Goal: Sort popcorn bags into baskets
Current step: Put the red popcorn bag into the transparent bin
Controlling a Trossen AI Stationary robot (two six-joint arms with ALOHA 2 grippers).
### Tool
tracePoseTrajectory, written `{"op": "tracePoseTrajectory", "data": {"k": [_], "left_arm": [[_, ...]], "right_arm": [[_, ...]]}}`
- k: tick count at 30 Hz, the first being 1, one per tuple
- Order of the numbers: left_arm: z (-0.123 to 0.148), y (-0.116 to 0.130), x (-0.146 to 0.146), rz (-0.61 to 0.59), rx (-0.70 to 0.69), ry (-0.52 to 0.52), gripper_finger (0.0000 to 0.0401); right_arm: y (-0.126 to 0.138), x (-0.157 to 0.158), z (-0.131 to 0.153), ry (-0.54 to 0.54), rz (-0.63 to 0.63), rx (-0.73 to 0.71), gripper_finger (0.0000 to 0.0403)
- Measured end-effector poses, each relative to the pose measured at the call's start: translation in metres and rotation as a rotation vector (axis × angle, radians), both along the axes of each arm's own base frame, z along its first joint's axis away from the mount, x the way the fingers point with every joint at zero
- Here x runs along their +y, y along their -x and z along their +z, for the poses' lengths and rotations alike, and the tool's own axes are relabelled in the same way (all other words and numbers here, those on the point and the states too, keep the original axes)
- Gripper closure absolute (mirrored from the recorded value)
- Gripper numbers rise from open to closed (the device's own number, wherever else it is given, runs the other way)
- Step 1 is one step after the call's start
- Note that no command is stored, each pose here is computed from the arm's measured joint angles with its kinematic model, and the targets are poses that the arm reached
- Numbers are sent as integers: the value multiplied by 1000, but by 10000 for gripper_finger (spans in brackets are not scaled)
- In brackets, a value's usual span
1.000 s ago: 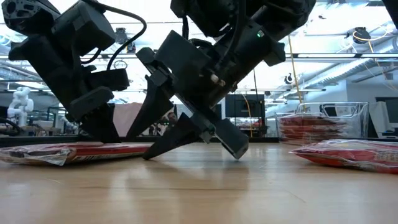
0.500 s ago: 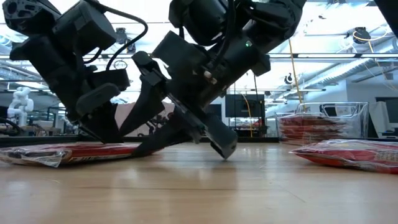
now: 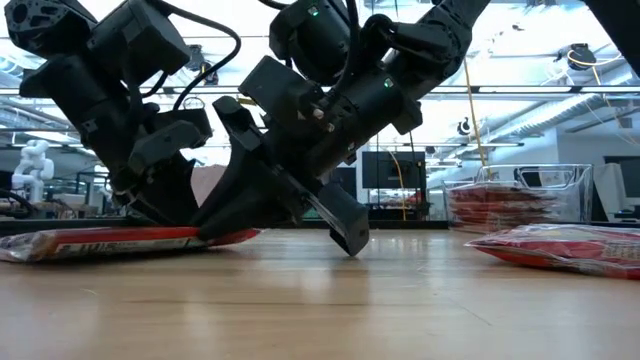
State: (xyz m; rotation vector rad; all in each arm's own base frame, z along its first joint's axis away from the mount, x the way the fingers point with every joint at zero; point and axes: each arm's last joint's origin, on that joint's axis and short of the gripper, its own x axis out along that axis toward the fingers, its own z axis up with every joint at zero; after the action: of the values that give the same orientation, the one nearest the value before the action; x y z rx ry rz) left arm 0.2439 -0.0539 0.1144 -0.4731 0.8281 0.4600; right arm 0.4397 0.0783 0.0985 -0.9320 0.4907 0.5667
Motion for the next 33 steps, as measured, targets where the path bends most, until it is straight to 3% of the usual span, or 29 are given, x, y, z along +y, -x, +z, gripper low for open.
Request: {"op": "tracePoseTrajectory", "data": {"k": [2,7,17,22,27,33], "left_arm": [[0,0,0,1,-4,5,265],[11,3,-1,-23,-26,54,265],[38,40,-25,-72,22,12,262],[28,57,-39,-129,60,18,224],[14,75,-46,-176,83,-61,165],[14,81,-54,-367,102,-181,134]], "right_arm": [[0,0,0,-1,-1,1,395],[0,0,-1,-23,-38,12,399],[3,8,3,12,-118,7,403],[5,10,7,18,-168,17,403],[10,10,8,-25,-206,81,403],[11,10,7,-60,-243,112,403]]}}
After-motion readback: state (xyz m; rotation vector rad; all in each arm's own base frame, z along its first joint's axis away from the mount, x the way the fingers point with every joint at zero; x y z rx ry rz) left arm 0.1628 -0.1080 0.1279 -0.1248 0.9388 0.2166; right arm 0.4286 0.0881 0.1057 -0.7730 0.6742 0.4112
